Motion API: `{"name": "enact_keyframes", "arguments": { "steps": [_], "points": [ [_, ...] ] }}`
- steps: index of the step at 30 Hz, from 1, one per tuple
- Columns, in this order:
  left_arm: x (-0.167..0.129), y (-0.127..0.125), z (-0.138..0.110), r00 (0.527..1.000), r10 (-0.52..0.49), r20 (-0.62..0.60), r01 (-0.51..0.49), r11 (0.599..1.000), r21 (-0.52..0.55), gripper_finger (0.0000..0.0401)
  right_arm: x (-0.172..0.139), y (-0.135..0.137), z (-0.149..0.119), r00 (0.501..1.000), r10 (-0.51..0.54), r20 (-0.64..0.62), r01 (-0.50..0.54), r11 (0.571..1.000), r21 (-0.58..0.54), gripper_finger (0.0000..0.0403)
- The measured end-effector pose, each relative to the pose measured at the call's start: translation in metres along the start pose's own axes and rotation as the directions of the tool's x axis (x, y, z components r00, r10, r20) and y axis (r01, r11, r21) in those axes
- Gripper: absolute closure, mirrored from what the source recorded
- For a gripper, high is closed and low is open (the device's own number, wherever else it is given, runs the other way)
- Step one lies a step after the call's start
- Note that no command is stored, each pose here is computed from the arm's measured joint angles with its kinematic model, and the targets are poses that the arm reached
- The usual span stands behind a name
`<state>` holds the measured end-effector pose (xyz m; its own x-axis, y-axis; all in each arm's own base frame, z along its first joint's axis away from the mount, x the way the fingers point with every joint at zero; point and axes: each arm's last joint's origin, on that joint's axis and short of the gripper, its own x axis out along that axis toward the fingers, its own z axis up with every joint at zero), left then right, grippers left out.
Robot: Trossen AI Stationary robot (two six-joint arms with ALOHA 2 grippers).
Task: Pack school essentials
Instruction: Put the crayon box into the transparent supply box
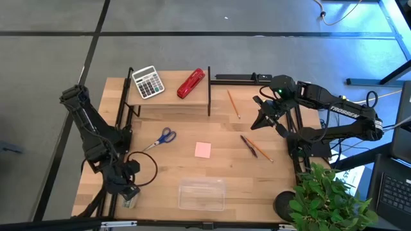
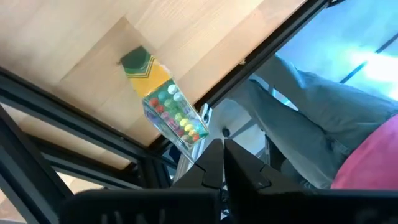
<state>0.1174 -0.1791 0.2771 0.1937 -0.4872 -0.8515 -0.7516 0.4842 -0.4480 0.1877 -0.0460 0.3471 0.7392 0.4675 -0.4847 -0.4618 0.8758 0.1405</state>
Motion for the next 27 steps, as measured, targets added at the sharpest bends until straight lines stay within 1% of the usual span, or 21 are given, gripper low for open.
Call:
{"name": "enact_keyframes", "arguments": {
  "steps": [2,5,11,14,17,22,27],
  "points": [
    [0.000,0.001,-0.001,1.000,0.008,0.006,-0.008,1.000,-0.016,0.0372,0.000,0.000,0.000,1.000,0.000,0.000,0.000,1.000,0.000,0.0387],
    [0.000,0.003,-0.002,1.000,0.017,0.020,-0.016,0.998,-0.057,0.0330,0.000,0.000,0.000,1.000,0.000,0.000,0.000,1.000,0.000,0.0387],
    [0.001,0.005,-0.003,0.999,0.029,0.042,-0.026,0.997,-0.075,0.0241,0.000,0.000,0.000,1.000,0.000,0.000,0.000,1.000,0.000,0.0387],
    [0.000,0.007,-0.003,0.998,0.047,0.049,-0.042,0.993,-0.111,0.0204,0.000,0.000,0.000,1.000,-0.001,0.000,0.001,1.000,0.000,0.0387],
    [0.000,0.008,-0.002,0.997,0.056,0.051,-0.050,0.992,-0.120,0.0171,0.000,0.000,0.000,1.000,0.000,0.000,0.000,1.000,0.000,0.0387],
    [0.010,0.008,-0.002,0.992,0.112,0.064,-0.102,0.984,-0.146,0.0131,0.000,0.000,0.000,1.000,0.000,0.000,0.000,1.000,0.000,0.0387],
    [0.021,0.004,-0.002,0.988,0.140,0.057,-0.130,0.979,-0.157,0.0115,0.000,0.000,0.000,1.000,-0.001,0.000,0.001,1.000,0.000,0.0387]
  ]
}}
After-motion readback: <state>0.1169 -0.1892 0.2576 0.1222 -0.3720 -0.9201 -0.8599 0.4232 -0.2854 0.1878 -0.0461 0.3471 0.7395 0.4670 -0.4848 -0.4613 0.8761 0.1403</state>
